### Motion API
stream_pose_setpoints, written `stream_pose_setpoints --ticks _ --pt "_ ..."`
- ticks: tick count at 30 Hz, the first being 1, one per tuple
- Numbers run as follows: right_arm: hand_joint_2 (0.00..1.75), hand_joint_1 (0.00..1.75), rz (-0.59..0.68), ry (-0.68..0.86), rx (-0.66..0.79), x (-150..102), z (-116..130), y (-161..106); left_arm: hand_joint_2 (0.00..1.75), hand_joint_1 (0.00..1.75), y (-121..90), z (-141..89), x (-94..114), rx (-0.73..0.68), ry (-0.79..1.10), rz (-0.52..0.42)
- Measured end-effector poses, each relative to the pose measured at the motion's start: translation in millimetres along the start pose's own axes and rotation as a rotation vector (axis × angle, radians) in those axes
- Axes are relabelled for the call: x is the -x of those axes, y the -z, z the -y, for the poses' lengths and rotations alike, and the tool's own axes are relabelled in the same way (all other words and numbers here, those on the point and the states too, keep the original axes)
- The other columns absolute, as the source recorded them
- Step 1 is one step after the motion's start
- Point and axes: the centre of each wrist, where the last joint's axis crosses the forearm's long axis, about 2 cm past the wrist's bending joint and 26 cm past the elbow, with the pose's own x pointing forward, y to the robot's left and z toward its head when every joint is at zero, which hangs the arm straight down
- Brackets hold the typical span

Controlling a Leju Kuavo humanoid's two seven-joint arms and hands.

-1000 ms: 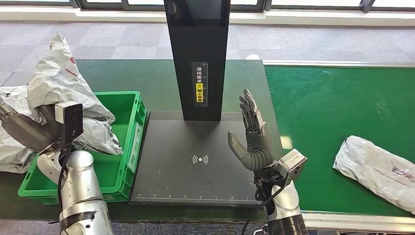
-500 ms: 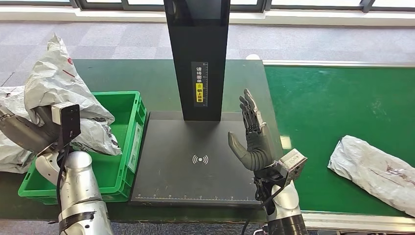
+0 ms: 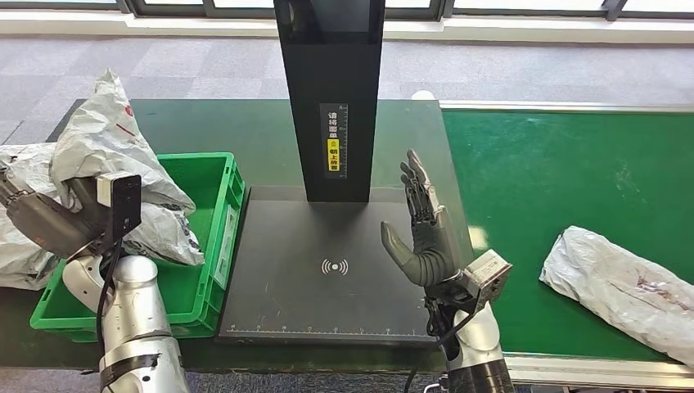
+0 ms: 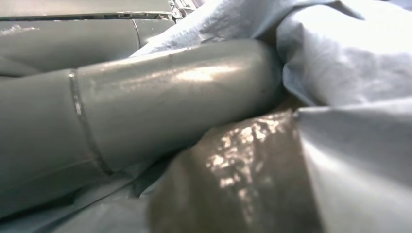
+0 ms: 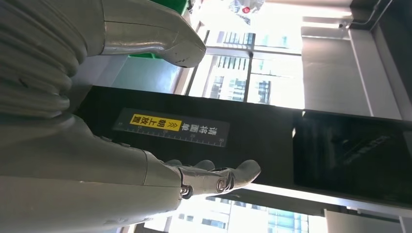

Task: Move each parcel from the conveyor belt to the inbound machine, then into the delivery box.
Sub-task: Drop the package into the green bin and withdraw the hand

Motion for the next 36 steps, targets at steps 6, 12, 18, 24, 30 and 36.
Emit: stream_pose_setpoints --ticks 6,12,18,24,30,36 --pt "1.75 0.0 -0.01 -0.011 0.017 -1 -2 -8 0.0 0.0 -5 5 -2 0.035 0.01 -0.026" --pt "1.75 0.0 -0.015 -0.022 0.023 -3 -4 -13 0.0 0.0 -8 11 -6 0.064 0.001 -0.038" --pt "1.75 0.0 -0.017 -0.029 0.023 -5 -4 -16 0.0 0.0 -11 16 -11 0.075 -0.032 -0.042" --pt "1.75 0.0 -0.019 -0.034 0.025 -6 -3 -17 0.0 0.0 -12 17 -13 0.084 -0.035 -0.039" --pt "1.75 0.0 -0.02 -0.035 0.023 -6 -2 -18 0.0 0.0 -13 18 -13 0.087 -0.036 -0.039" --pt "1.75 0.0 -0.02 -0.035 0.024 -6 -2 -18 0.0 0.0 -13 18 -13 0.088 -0.036 -0.04"
